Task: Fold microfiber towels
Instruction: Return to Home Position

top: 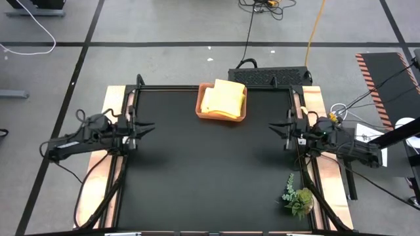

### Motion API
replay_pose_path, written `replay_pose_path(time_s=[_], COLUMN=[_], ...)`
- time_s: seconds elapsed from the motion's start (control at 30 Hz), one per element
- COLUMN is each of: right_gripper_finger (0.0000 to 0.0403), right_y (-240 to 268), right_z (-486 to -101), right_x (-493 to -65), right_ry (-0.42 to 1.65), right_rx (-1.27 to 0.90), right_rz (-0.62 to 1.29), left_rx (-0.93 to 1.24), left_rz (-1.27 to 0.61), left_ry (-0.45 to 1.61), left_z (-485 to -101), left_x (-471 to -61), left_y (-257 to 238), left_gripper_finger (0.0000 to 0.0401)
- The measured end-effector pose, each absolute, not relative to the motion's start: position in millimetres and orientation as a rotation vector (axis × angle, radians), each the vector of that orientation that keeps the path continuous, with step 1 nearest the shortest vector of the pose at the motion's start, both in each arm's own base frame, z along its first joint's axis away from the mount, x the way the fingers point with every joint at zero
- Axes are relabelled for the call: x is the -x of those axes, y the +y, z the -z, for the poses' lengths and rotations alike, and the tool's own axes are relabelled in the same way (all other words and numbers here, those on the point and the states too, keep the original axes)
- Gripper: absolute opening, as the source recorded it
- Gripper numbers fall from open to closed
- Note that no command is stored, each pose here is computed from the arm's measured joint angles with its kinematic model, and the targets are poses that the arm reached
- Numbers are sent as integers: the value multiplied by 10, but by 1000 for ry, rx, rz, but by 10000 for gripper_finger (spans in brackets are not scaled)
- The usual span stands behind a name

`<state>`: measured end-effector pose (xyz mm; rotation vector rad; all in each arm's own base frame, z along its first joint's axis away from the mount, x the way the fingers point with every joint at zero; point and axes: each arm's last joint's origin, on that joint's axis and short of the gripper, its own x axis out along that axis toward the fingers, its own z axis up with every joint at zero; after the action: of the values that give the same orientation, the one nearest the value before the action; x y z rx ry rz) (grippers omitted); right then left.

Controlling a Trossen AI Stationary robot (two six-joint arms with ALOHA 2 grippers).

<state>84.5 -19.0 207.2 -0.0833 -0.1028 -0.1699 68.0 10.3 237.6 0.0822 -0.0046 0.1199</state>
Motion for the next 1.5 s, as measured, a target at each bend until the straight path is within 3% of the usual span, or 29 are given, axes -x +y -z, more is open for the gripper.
replay_pose_path(time_s=[0.33,1.5], right_gripper_finger=[47,47], right_y=[-160,-144], right_z=[-1747,-1709], right_x=[-952,-968], right_ry=[-69,-33], right_rx=[36,10], right_rz=[63,38], left_rx=[-46,-79], left_rz=[-67,-42], left_ry=[-126,-61], left_z=[-1776,-1724], left_x=[-958,-977], left_y=[122,88], left_gripper_finger=[87,88])
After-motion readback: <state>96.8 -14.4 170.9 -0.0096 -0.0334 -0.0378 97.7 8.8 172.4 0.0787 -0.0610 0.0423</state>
